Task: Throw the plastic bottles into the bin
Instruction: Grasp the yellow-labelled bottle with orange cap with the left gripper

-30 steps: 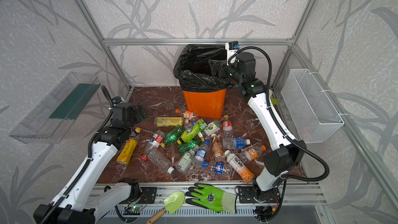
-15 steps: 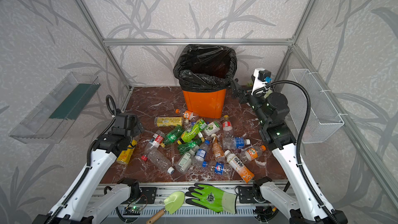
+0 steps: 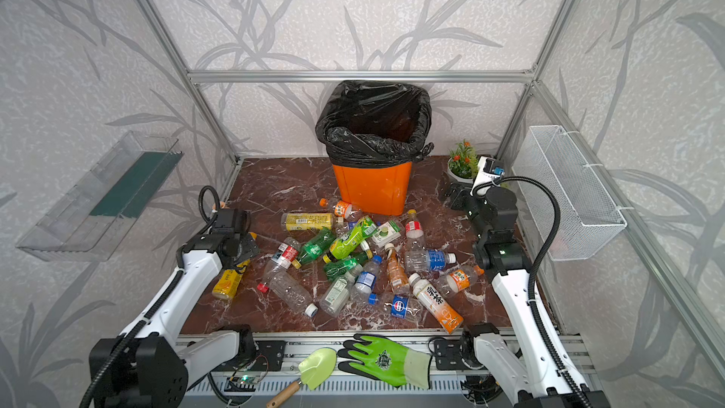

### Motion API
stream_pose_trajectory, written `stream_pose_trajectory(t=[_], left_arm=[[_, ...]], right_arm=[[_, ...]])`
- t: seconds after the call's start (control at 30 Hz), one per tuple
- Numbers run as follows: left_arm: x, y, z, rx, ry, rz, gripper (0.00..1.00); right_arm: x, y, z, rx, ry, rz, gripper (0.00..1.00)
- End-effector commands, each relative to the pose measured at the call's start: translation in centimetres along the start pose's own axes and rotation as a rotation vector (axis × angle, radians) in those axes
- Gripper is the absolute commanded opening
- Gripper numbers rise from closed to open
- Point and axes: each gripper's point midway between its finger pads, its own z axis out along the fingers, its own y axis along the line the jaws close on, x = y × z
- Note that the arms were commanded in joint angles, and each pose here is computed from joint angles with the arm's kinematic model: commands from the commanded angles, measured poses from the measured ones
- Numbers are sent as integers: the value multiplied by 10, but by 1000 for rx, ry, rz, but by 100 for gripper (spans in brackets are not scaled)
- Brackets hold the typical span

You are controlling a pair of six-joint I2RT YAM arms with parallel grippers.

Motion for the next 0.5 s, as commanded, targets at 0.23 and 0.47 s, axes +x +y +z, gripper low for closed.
stream_pose_trajectory(t=[0.23, 0.47], left_arm=[[22, -16, 41, -9, 189, 57, 91], [26, -27, 55, -7, 286, 123, 80]], right_arm=[[9, -24, 10, -4, -15, 108, 99], [10, -50, 7, 15, -22, 160, 99]])
